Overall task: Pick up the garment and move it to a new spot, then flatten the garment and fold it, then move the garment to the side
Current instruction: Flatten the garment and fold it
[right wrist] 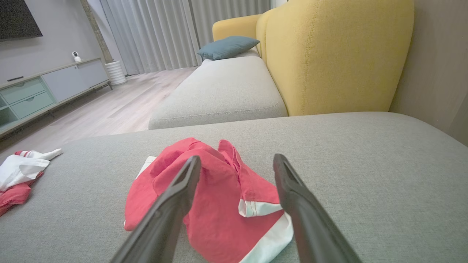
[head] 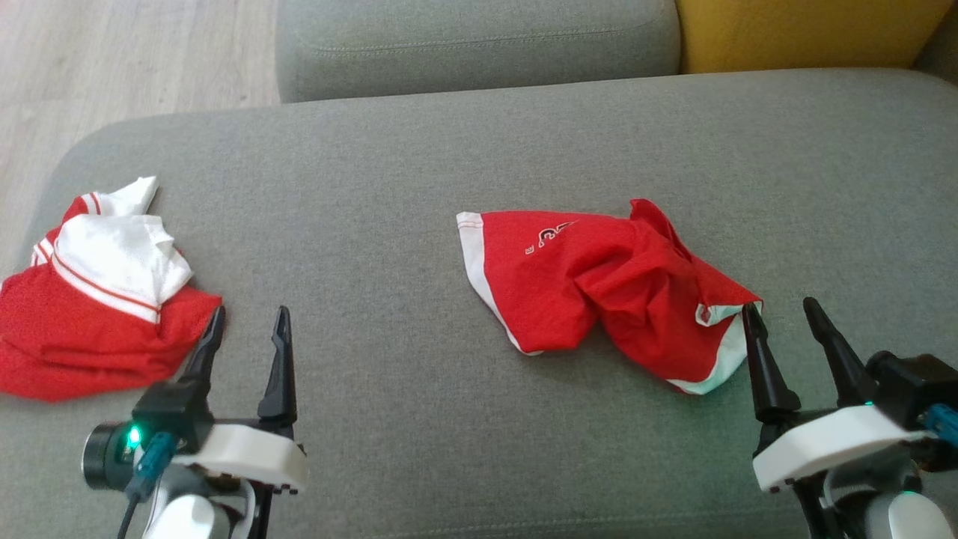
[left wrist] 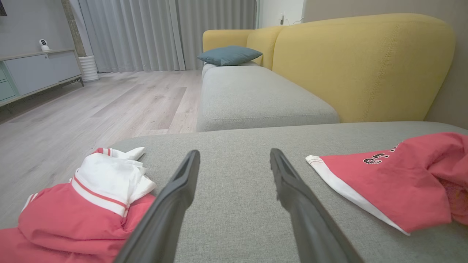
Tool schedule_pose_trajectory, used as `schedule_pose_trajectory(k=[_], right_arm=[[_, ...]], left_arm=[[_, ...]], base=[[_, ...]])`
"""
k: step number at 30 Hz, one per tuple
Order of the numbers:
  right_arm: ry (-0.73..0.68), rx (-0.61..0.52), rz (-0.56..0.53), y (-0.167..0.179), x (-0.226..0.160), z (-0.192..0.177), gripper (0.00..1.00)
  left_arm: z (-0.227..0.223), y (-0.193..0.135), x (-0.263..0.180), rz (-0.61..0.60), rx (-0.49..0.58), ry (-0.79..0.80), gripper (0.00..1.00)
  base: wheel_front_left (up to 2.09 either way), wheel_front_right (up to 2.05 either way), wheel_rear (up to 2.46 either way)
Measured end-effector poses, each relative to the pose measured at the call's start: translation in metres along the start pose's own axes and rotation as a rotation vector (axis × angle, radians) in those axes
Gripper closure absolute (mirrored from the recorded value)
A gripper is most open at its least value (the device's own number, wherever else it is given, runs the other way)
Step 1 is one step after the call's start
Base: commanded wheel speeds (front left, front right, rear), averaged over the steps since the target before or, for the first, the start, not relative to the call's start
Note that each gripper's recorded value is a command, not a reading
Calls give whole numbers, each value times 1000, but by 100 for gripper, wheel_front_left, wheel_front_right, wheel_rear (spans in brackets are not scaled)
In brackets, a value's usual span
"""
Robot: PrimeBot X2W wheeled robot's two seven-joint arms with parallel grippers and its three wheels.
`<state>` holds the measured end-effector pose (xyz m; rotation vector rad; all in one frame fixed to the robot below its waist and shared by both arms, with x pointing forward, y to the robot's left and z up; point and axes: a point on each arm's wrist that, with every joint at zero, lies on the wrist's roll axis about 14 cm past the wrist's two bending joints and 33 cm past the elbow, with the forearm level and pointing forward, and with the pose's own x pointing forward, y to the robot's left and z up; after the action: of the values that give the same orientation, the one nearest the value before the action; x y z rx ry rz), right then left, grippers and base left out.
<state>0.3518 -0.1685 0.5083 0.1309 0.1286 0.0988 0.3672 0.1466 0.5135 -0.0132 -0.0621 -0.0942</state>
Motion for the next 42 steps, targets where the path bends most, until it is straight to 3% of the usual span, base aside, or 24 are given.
schedule_pose_trajectory(k=[15, 22, 36, 37, 38, 42], right_arm=[[30, 2, 3, 1, 3, -9, 0], [162, -13, -16, -6, 10, -48, 0], [356, -44, -17, -13, 63, -106, 0], [361, -44, -20, -15, 64, -108, 43], [353, -44, -22, -16, 67, -107, 100], [309, -51, -53, -29, 74, -95, 100]], left_arm=[[-4, 2, -1, 10, 2, 13, 0], [-12, -1, 5, 0, -1, 36, 0], [-24, -4, 37, -8, -9, 49, 0], [-25, -3, 38, -6, -9, 52, 0], [-27, -3, 38, -4, -9, 56, 0], [-29, -3, 38, -2, -10, 59, 0]], base=[[0, 0, 0], [0, 0, 0], [0, 0, 0], [0, 0, 0], [0, 0, 0], [0, 0, 0]])
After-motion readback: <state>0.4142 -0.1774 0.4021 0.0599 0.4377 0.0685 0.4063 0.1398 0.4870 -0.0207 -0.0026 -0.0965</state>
